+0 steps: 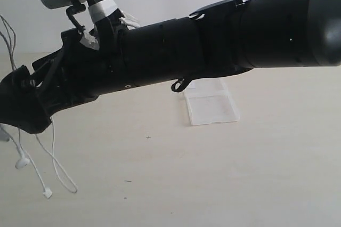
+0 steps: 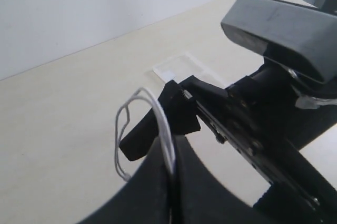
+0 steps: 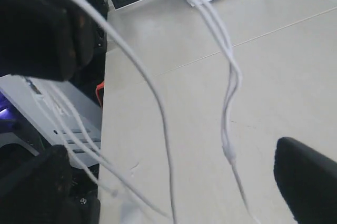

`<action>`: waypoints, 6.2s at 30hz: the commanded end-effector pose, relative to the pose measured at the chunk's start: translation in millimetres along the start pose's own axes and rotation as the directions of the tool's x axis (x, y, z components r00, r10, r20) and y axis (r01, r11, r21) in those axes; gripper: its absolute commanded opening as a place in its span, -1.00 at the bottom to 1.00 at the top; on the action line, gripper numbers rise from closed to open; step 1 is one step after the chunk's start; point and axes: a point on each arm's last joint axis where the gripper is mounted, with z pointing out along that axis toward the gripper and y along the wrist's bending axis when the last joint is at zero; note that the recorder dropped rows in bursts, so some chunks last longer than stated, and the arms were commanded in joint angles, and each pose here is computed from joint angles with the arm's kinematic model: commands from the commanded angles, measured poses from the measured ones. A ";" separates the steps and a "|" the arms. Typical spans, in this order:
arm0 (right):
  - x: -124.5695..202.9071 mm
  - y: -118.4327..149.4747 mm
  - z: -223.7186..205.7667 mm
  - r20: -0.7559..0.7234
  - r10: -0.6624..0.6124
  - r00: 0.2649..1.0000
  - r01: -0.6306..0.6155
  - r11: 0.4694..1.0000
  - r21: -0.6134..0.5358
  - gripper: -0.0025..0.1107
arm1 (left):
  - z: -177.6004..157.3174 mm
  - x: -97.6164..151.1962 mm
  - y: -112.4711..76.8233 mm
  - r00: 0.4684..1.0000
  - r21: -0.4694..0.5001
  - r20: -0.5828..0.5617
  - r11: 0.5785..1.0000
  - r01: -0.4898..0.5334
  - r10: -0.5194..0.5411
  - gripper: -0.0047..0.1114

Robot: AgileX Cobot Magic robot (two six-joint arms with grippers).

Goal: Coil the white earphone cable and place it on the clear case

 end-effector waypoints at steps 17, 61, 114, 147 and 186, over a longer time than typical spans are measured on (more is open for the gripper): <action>2.9 11.1 16.0 -0.040 -0.078 0.996 0.082 0.991 0.105 0.81 | -2.5 -5.7 -1.4 0.999 0.020 0.049 1.000 0.020 -0.021 -0.92; 9.4 -0.9 29.0 -0.058 -0.054 0.997 0.060 0.991 0.121 -0.29 | -4.8 -6.7 1.3 0.997 -0.010 0.067 0.999 -0.039 0.040 -0.92; 11.8 4.5 29.7 -0.077 -0.078 0.994 0.082 0.995 0.055 0.33 | -18.9 -22.8 4.5 0.994 -0.049 0.089 0.997 -0.060 0.064 -0.92; 8.7 10.2 30.0 -0.037 -0.066 0.997 0.066 0.998 -0.004 0.34 | -3.3 -21.7 1.9 0.998 -0.043 0.033 0.998 -0.055 0.057 -0.92; -14.3 21.5 3.3 -0.081 0.020 0.997 -0.009 0.992 0.128 -0.96 | -15.1 17.1 37.3 0.972 -0.389 -0.236 0.915 -0.111 0.018 -0.89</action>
